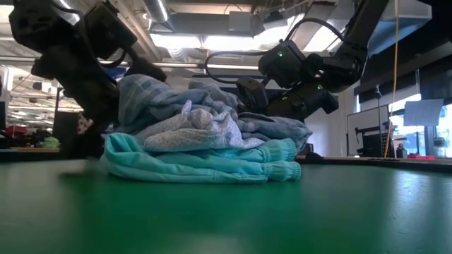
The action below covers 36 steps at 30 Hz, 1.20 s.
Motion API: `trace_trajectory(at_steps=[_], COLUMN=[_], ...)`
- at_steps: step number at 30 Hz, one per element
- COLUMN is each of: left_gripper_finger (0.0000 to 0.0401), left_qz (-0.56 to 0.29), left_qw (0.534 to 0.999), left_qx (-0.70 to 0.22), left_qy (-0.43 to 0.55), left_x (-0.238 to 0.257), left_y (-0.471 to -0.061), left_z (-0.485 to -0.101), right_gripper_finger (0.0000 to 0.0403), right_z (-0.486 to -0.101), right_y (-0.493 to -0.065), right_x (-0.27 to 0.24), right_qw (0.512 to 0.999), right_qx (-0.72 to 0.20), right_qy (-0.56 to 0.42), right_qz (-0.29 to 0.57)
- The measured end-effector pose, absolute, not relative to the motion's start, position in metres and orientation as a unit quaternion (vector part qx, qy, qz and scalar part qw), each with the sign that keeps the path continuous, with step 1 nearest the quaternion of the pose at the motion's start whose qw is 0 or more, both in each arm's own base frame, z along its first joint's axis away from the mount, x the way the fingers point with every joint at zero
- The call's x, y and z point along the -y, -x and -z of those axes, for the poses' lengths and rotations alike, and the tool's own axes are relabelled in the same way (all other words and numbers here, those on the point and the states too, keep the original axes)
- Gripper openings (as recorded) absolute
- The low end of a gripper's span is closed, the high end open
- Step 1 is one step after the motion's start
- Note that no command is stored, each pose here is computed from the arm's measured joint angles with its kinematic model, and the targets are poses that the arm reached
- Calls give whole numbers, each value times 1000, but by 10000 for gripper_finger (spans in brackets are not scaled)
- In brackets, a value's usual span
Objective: Fold laundry
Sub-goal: Put the stacked clothes into the blue laundry bin
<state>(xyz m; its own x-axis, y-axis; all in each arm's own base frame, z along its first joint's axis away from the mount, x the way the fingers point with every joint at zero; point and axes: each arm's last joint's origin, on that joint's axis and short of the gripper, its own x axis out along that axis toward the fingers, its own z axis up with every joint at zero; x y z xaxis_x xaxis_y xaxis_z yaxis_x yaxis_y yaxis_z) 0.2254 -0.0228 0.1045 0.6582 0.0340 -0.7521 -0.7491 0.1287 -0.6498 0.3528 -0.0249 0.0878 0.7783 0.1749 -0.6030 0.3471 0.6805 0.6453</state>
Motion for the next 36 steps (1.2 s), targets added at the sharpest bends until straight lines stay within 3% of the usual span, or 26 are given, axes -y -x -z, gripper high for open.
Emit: trace_trajectory(at_steps=[5, 10, 13, 20, 28, 36], left_gripper_finger=[338, 295, 246, 82, 78, 78], left_qz=[-247, -233, -235, -205, -221, -226], left_qw=[715, 719, 731, 792, 832, 861], left_qx=[-273, -278, -278, -267, -257, -239], left_qy=[595, 592, 577, 509, 440, 388], left_x=[24, 25, 27, 24, 11, -30], left_y=[-236, -242, -243, -249, -268, -301], left_z=[-100, -90, -89, -107, -146, -225], right_gripper_finger=[169, 169, 169, 169, 169, 169], right_z=[-88, -88, -88, -95, -133, -200], right_y=[-353, -353, -353, -353, -341, -312], right_x=[25, 25, 25, 25, 39, 73], right_qw=[855, 854, 855, 863, 887, 905], right_qx=[-331, -332, -332, -323, -305, -268], right_qy=[-397, -397, -396, -385, -340, -318], right_qz=[45, 45, 46, 44, 66, 93])
